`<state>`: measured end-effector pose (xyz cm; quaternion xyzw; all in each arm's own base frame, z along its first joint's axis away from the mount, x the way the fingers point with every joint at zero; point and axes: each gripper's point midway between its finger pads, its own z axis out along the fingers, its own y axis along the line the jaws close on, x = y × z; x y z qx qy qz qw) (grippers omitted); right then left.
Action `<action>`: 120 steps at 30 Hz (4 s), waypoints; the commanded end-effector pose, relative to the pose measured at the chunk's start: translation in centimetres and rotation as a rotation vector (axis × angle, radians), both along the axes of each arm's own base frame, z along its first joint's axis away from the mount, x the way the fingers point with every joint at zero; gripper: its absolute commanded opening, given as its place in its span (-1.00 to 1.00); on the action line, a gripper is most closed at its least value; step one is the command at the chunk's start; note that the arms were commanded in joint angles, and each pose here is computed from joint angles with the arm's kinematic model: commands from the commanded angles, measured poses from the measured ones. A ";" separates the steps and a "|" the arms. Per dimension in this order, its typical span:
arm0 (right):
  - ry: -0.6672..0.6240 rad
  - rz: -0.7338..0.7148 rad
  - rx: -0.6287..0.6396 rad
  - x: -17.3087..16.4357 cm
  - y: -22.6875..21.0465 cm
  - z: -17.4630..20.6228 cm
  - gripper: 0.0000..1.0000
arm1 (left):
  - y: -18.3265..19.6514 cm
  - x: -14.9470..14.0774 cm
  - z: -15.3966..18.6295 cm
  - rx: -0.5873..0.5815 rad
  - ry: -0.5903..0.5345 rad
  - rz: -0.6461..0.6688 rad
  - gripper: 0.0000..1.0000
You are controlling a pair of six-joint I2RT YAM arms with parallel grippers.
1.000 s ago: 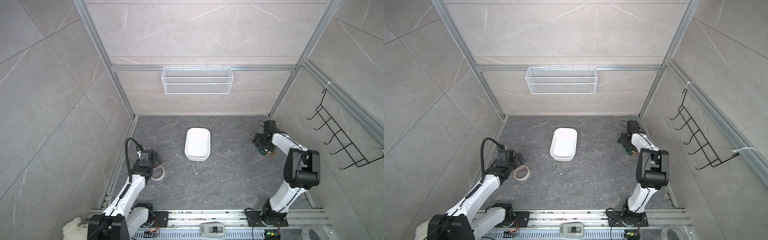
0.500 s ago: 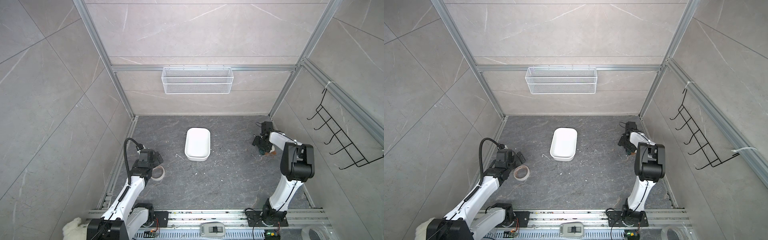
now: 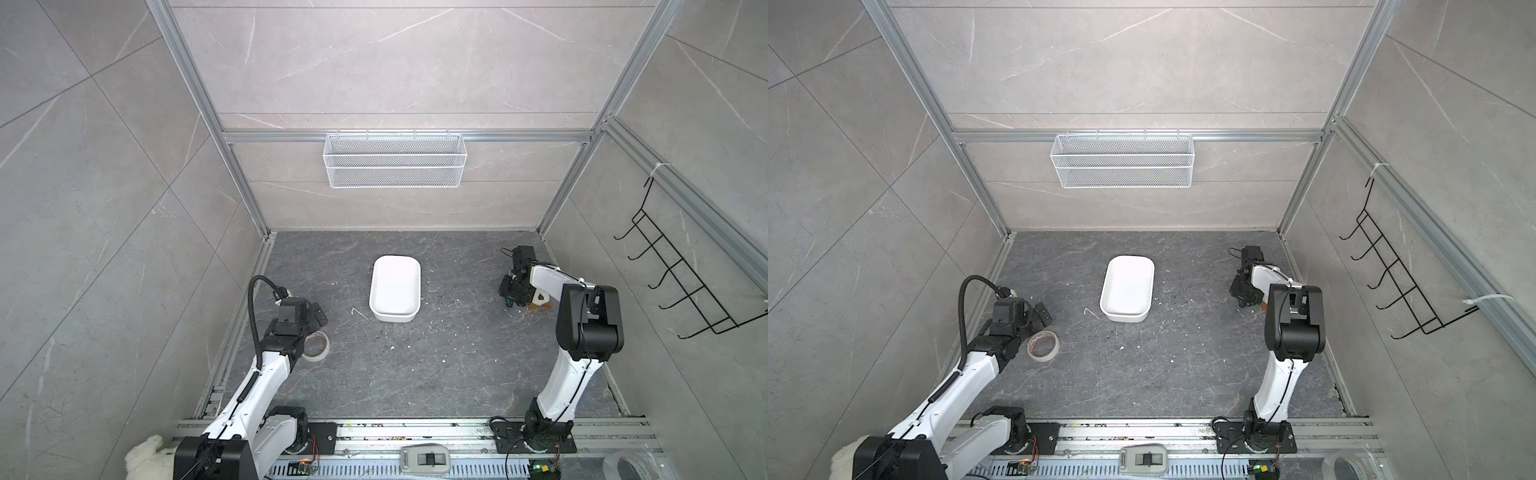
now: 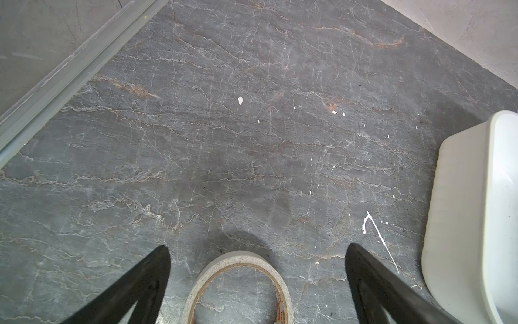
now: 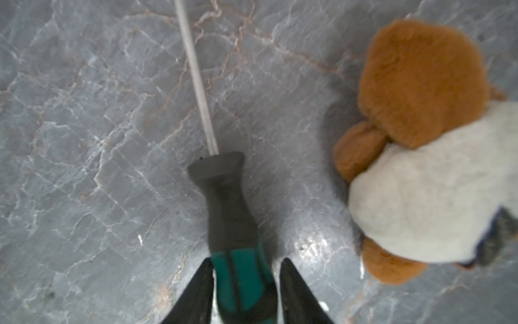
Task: Put the screwdriver in the bin
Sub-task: Pick up the screwdriver from the middle-right of the table, then place the screwdriver into the bin, then reset both arms
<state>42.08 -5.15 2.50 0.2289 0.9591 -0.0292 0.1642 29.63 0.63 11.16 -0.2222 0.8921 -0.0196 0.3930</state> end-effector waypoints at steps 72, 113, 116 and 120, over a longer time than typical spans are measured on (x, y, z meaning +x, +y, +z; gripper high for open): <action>-0.124 0.212 0.674 -0.9 45.3 5.4 -0.11 | -11.8 3.2 -4.0 -0.052 0.152 -0.471 0.99; -0.736 0.199 -0.625 -2.4 6.8 13.4 0.29 | -11.2 2.4 -1.6 -0.055 0.030 -0.453 0.99; -0.728 0.243 -0.633 -1.1 7.1 13.2 0.30 | -11.1 2.4 -1.7 -0.053 0.035 -0.450 0.99; -0.727 0.263 -0.598 -1.0 7.2 13.0 0.29 | -11.2 2.5 -1.9 -0.053 0.042 -0.452 0.99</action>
